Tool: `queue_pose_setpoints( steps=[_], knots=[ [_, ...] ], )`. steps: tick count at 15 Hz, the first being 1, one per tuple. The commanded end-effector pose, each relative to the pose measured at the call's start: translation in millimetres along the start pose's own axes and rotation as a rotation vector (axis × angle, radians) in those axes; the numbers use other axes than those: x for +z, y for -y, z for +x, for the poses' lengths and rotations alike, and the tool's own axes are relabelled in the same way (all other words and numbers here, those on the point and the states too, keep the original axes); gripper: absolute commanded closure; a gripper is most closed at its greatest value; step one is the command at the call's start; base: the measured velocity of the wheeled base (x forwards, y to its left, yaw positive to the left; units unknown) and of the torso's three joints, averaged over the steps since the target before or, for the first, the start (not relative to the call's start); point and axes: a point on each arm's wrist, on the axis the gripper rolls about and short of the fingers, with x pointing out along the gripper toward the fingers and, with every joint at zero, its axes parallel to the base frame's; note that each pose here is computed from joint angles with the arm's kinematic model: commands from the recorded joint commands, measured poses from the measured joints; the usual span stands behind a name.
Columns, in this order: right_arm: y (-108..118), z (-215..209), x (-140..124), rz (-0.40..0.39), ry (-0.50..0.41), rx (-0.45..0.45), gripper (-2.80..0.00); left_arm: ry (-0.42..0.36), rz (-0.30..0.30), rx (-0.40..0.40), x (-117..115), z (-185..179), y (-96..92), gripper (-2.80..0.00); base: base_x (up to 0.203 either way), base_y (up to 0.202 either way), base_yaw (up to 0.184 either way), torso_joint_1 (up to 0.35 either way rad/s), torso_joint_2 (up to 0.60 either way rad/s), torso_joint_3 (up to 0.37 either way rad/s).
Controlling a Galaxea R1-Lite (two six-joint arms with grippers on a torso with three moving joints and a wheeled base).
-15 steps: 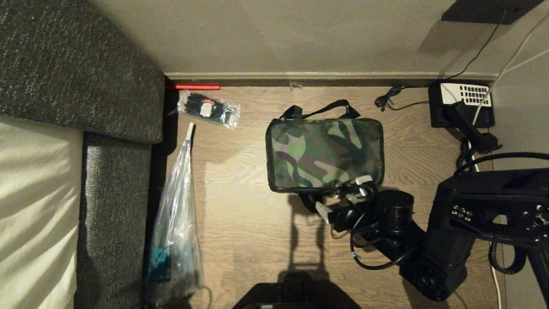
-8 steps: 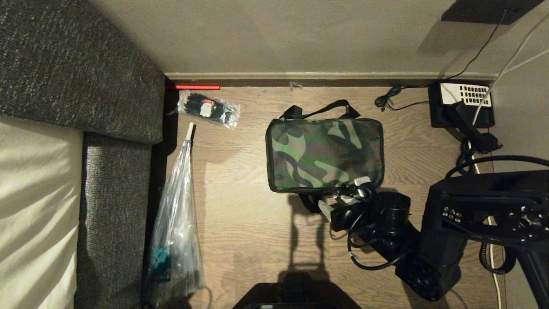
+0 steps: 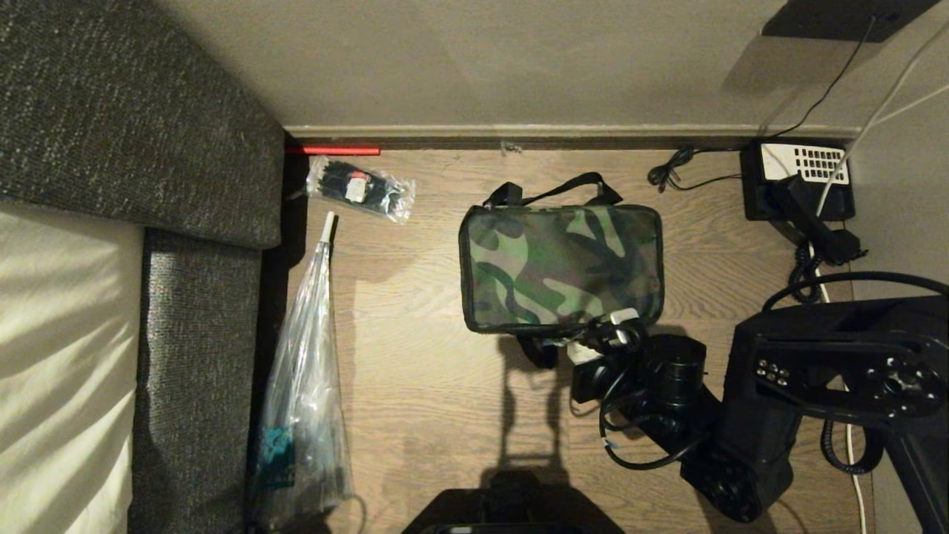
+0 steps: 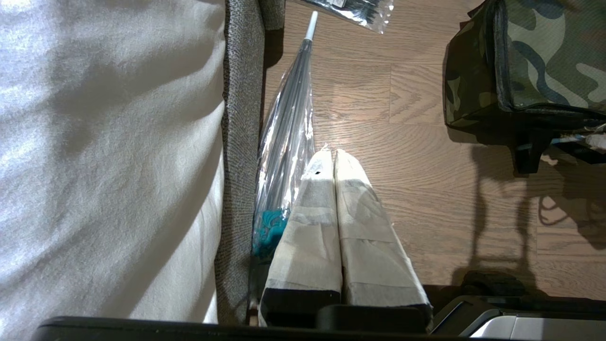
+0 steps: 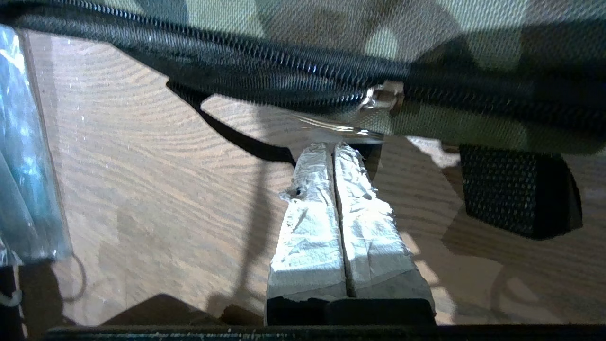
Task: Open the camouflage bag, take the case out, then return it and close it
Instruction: Open the top of the storage box
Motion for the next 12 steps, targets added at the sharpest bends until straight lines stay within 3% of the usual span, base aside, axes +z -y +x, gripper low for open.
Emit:
queue_pose_setpoints(
  steps=[1,4,8,9,10,12],
  knots=[
    [0,-2,1,0.001,0.005,0.0,0.0,-0.041,0.0,0.0,-11,2,-0.1,0.0,0.0,0.0,0.0,0.0,0.0,0.0],
    [1,-13,1,-0.001,-0.018,0.002,0.0,-0.039,0.0,0.001,-11,2,-0.1,0.0,0.0,0.0,0.0,0.0,0.0,0.0],
    [0,-12,15,-0.034,0.028,-0.001,0.0,-0.041,0.0,0.0,-11,2,-0.1,0.0,0.0,0.0,0.0,0.0,0.0,0.0],
    [1,-11,17,-0.059,0.038,-0.003,-0.42,-0.041,0.0,0.0,-11,2,-0.1,0.0,0.0,0.0,0.0,0.0,0.0,0.0],
    [2,-12,17,-0.087,0.037,-0.006,-2.8,-0.039,0.0,0.0,-11,2,-0.1,0.0,0.0,0.0,0.0,0.0,0.0,0.0],
    [3,-11,16,-0.098,0.032,-0.011,-2.8,-0.04,0.0,0.001,-11,2,-0.1,0.0,0.0,0.0,0.0,0.0,0.0,0.0]
  ],
)
